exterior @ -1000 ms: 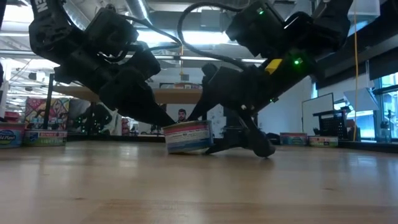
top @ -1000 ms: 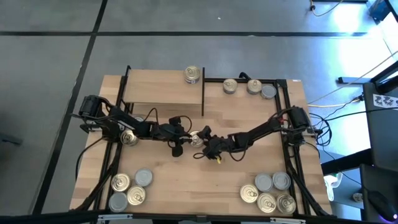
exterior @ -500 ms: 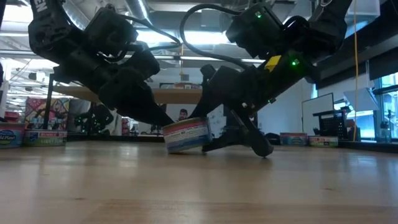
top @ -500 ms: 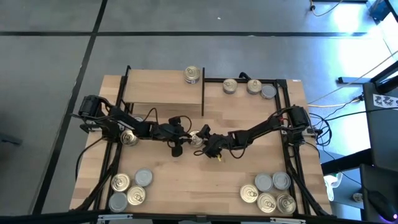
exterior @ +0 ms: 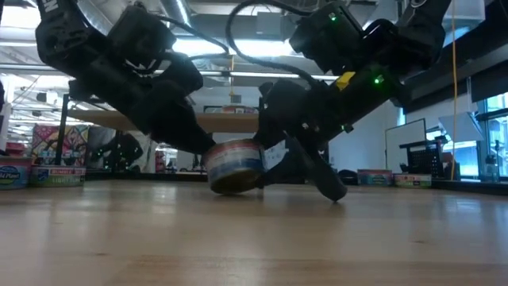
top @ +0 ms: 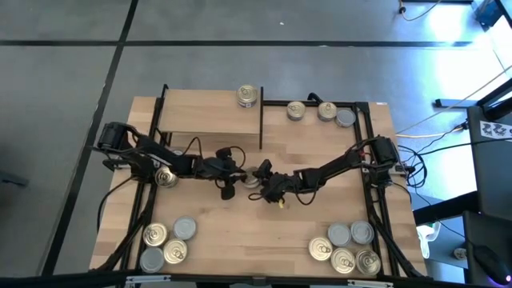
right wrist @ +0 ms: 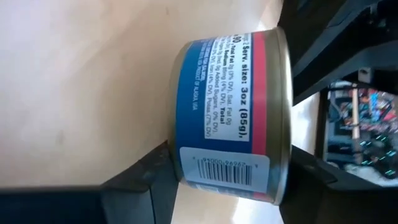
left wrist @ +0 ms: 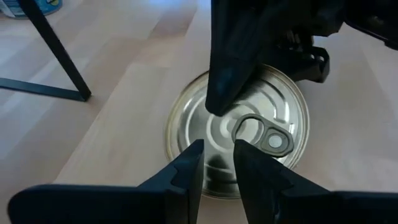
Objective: Stack canned seafood by type on shelf
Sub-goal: Stack the blue tuna can on top of the blue tuna can on the shelf
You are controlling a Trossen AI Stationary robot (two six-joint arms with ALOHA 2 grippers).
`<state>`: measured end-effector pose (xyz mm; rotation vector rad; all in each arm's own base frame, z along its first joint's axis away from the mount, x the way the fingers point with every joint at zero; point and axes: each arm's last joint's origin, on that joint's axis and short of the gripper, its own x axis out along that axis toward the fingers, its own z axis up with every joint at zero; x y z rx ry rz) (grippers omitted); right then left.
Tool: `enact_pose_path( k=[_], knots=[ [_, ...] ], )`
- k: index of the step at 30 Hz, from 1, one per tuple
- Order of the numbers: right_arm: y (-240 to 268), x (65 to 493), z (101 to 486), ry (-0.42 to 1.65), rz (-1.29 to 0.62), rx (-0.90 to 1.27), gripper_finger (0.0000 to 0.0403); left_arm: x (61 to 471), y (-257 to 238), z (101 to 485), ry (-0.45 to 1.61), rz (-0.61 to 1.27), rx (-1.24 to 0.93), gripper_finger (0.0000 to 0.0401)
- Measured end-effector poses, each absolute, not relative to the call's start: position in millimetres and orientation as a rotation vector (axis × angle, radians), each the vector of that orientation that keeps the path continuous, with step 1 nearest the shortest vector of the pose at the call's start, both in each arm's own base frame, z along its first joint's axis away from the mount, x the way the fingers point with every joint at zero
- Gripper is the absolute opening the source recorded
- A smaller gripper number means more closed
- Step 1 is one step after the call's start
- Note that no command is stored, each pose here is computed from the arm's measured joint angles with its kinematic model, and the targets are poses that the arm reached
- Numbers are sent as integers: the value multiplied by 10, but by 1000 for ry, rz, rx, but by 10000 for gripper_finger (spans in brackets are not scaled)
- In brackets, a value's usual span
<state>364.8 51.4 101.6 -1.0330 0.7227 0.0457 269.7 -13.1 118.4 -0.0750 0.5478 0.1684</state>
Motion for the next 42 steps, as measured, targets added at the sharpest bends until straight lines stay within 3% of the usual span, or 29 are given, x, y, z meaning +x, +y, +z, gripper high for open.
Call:
enact_pose_path(
  k=[9,15,21,29,42],
  knots=[
    [606,3535,1292,713,-6,-843,199,2535,-155,1546,520,128,-16,88],
    [648,3441,1512,717,-41,-841,199,2423,-98,1633,555,282,49,88],
    [700,3407,1981,639,-155,-878,199,2391,-65,1551,602,431,36,88],
    [697,3554,2620,601,-261,-915,199,2424,-124,1582,557,405,51,88],
    [50,3754,3348,581,-486,-951,199,2422,-171,1583,556,386,62,88]
  ],
)
